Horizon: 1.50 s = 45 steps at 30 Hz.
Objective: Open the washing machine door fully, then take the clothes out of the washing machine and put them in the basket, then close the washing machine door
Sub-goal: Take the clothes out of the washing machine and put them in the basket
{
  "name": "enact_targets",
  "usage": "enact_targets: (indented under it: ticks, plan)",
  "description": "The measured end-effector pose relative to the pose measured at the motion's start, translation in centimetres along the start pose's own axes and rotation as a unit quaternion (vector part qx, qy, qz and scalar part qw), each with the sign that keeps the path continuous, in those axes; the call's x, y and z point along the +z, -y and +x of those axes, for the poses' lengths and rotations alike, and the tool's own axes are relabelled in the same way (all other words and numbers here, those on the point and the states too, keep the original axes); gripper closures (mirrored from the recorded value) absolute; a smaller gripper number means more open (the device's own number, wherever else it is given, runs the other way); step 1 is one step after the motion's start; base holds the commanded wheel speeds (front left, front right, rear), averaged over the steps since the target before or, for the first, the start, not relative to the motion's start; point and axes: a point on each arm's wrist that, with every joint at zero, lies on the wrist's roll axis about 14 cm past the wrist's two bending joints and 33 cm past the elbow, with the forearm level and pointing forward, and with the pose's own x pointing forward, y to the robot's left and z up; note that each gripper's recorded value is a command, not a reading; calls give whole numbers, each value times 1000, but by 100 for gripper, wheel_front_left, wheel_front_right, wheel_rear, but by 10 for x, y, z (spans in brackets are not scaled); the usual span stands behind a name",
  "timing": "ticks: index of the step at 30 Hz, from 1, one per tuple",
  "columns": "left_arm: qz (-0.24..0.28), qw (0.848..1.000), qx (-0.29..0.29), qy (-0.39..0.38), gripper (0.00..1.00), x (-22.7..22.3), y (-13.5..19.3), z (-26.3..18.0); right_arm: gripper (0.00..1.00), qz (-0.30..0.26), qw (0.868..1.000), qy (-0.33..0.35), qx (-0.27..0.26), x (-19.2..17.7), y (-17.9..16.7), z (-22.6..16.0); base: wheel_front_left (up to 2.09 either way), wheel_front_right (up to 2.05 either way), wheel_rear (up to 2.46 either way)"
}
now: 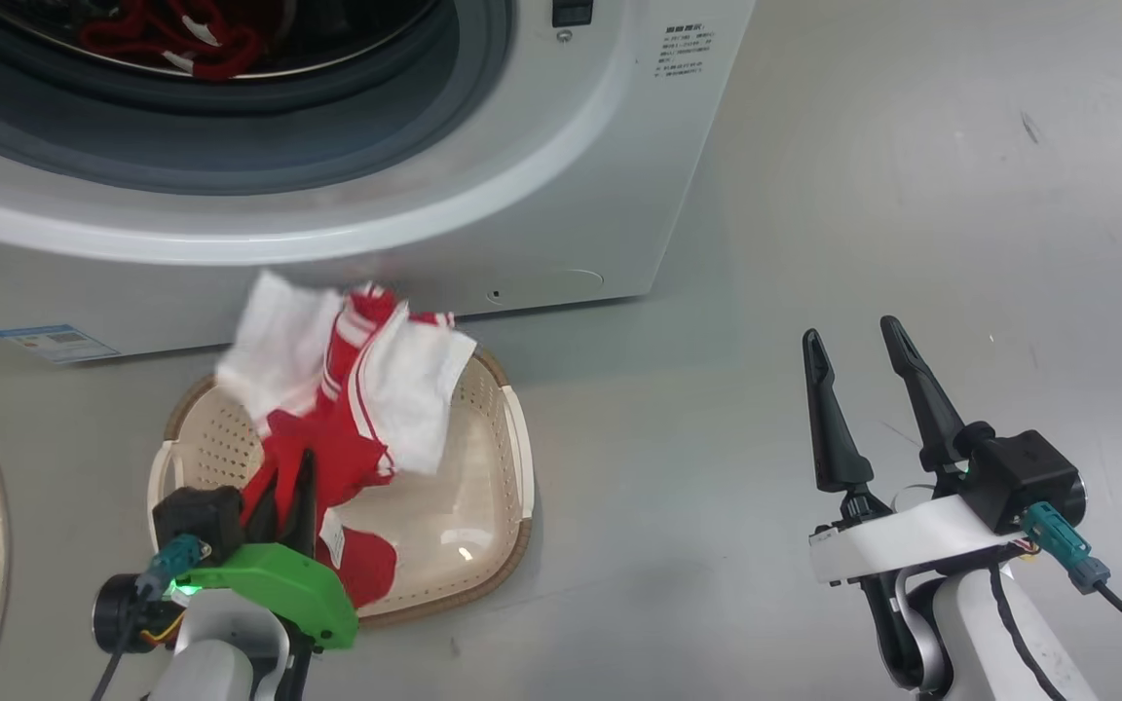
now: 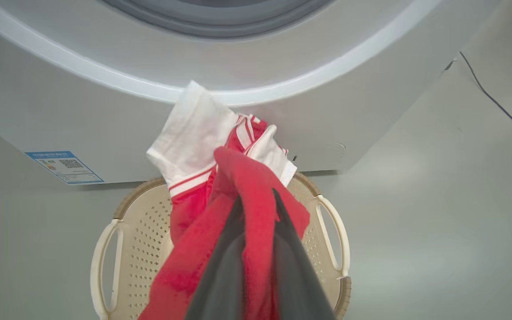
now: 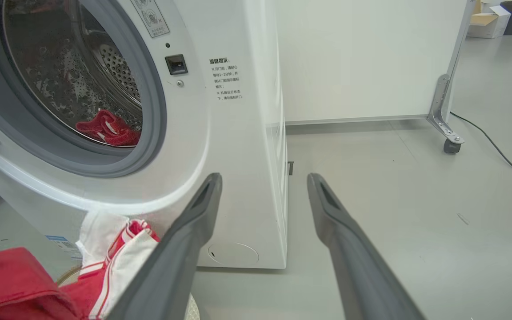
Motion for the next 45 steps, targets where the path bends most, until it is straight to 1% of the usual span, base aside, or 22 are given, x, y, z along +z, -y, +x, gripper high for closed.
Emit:
enact_targets:
  ticks: [5,9,17,24,27,28,30,31,35,37,38,40,41,42,43,45]
  plan:
    - [0,1000,7,-24,100,-11,-7,19,0,1,1000,0,-5,-2,5,6,0,0,0]
    - [-5,998,11,-59,100,-26,-11,34,0,1,1000,-2,-12,-5,11,12,0,0,0]
    - [-17,991,30,-130,100,-60,-27,68,0,11,1000,-13,-14,-18,17,28,0,0,0]
    - [-13,985,28,-172,100,-84,-32,96,0,16,999,-21,-23,-29,28,41,0,0,0]
    - [-21,979,29,-201,100,-102,-34,103,0,18,999,-25,-28,-34,33,45,0,0,0]
    - [-21,979,29,-201,100,-102,-34,103,0,18,999,-25,-28,-34,33,45,0,0,0]
    - [-34,972,32,-232,100,-123,-36,105,0,17,999,-30,-37,-40,40,48,0,0,0]
    - [-34,972,32,-232,100,-123,-36,105,0,17,999,-30,-37,-40,40,48,0,0,0]
    - [-45,962,34,-266,100,-147,-36,105,0,11,998,-36,-48,-45,50,50,0,0,0]
    - [-49,958,36,-281,85,-157,-37,104,0,9,998,-39,-53,-47,53,49,0,0,0]
    - [-50,956,38,-286,72,-160,-38,104,0,8,998,-41,-54,-49,55,49,0,0,0]
    - [-52,953,41,-294,52,-165,-39,104,0,7,998,-41,-56,-49,57,50,0,0,0]
    - [-53,953,42,-296,21,-166,-40,104,0,6,998,-41,-56,-49,57,51,0,0,0]
    - [-54,952,44,-298,9,-166,-41,105,0,6,998,-41,-56,-49,57,51,0,0,0]
    - [-53,952,45,-298,0,-166,-42,106,0,5,998,-42,-56,-50,58,51,0,0,0]
    - [-50,954,49,-293,0,-164,-45,107,0,5,997,-44,-57,-51,58,51,0,0,0]
